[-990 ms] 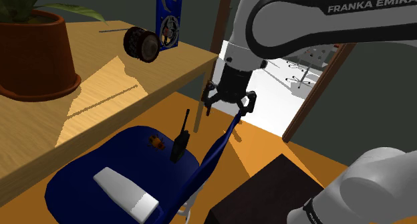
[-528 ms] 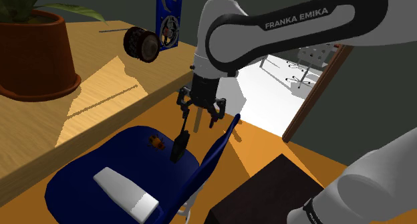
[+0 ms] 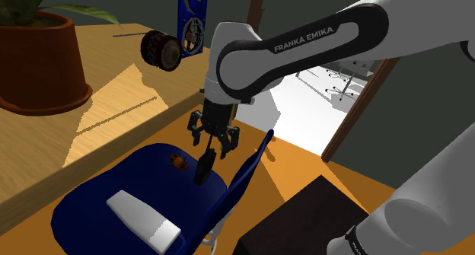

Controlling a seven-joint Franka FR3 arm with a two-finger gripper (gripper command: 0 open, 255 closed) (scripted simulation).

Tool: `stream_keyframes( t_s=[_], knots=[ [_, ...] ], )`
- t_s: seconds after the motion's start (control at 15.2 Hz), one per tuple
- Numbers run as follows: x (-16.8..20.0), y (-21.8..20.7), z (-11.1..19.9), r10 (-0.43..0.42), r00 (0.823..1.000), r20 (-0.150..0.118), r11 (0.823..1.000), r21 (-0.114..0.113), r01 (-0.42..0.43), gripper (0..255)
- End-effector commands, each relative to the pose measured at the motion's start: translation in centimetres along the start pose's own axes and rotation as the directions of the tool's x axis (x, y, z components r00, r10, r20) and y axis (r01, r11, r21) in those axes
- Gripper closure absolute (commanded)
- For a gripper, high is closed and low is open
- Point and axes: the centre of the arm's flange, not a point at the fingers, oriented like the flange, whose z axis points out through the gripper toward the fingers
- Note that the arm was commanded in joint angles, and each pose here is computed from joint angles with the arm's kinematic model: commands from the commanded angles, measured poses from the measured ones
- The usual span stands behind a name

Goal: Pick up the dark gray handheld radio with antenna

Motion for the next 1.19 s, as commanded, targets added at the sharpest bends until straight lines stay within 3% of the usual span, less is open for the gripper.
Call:
stream_keyframes(
  t_s=[0.0, 0.13, 0.2, 0.79, 1.12],
  knots=[
    [0.2, -0.1, 1.3, 0.001, 1.000, 0.000, 1.000, 0.001, -0.001, 0],
    [0.2, -0.1, 1.3, 0.001, 1.000, 0.000, 1.000, 0.001, -0.001, 0],
    [0.2, -0.1, 1.4, 0.001, 1.000, 0.000, 1.000, 0.001, -0.001, 255],
    [0.2, -0.1, 1.3, 0.001, 1.000, 0.000, 1.000, 0.001, -0.001, 255],
    [-0.2, 0.1, -1.3, 0.001, 1.000, 0.000, 1.000, 0.001, -0.001, 255]
  ],
)
